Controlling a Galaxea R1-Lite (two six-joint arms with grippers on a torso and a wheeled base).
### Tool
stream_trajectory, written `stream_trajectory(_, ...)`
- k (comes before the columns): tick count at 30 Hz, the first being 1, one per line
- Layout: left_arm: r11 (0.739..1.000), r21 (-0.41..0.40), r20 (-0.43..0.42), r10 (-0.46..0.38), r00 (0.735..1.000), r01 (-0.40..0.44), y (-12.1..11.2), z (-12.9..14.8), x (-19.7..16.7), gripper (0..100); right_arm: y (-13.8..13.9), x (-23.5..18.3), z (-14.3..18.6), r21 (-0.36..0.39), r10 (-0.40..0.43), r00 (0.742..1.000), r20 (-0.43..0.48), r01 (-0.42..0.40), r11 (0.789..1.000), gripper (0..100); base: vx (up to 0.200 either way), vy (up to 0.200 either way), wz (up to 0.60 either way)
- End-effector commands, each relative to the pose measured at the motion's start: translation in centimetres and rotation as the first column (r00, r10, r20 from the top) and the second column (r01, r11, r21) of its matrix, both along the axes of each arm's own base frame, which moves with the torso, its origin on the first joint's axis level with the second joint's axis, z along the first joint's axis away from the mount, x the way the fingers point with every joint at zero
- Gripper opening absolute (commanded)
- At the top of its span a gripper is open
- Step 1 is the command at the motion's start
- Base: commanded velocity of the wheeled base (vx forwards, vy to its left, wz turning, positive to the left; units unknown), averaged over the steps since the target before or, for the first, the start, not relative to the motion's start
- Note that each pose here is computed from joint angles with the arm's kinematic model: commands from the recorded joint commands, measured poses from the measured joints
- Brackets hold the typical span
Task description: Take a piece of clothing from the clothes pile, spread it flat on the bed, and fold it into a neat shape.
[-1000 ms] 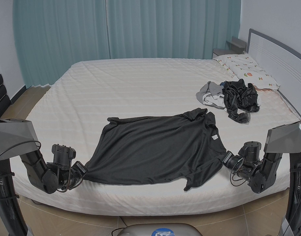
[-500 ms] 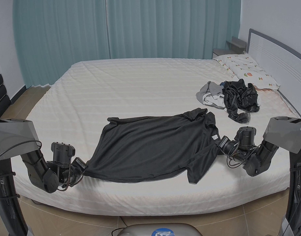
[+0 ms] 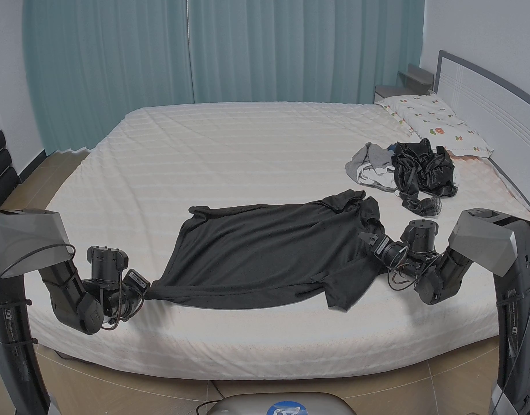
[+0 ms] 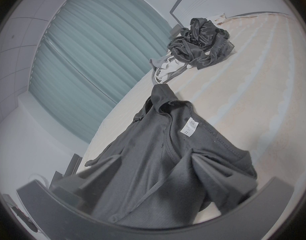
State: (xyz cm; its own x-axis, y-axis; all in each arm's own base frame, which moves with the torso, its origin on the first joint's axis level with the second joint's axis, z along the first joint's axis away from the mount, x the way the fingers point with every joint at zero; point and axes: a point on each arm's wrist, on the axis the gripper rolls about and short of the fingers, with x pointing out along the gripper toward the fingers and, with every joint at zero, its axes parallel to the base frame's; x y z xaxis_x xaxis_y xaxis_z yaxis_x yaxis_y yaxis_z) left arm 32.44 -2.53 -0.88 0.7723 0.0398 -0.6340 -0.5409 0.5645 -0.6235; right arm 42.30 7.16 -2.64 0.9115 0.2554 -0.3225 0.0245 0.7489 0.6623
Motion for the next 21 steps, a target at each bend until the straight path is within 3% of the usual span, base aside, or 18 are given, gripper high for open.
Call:
stream_trajectory(1, 1.0, 0.001, 0.003, 0.022, 1.0, -0.022, 0.6, -0.6, 0.4, 0, -1.3, -1.8, 0.8, 0.007, 0.049, 0.999, 0.009, -0.049, 0.999, 100, 0.0, 0.0, 0.0)
stream_trajectory(13, 0.998, -0.001, 0.016, 0.057, 0.998, -0.057, 1.7, -0.8, 1.2, 0, -1.0, -4.7, -0.1, -0.036, 0.141, 0.989, -0.051, -0.143, 0.989, 100, 0.0, 0.0, 0.0)
stream_trajectory(21, 0.998, -0.002, 0.016, 0.057, 0.998, -0.057, 1.8, -0.8, 1.2, 0, 1.3, -5.4, -1.6, -0.042, 0.206, 0.974, -0.098, -0.21, 0.977, 100, 0.0, 0.0, 0.0)
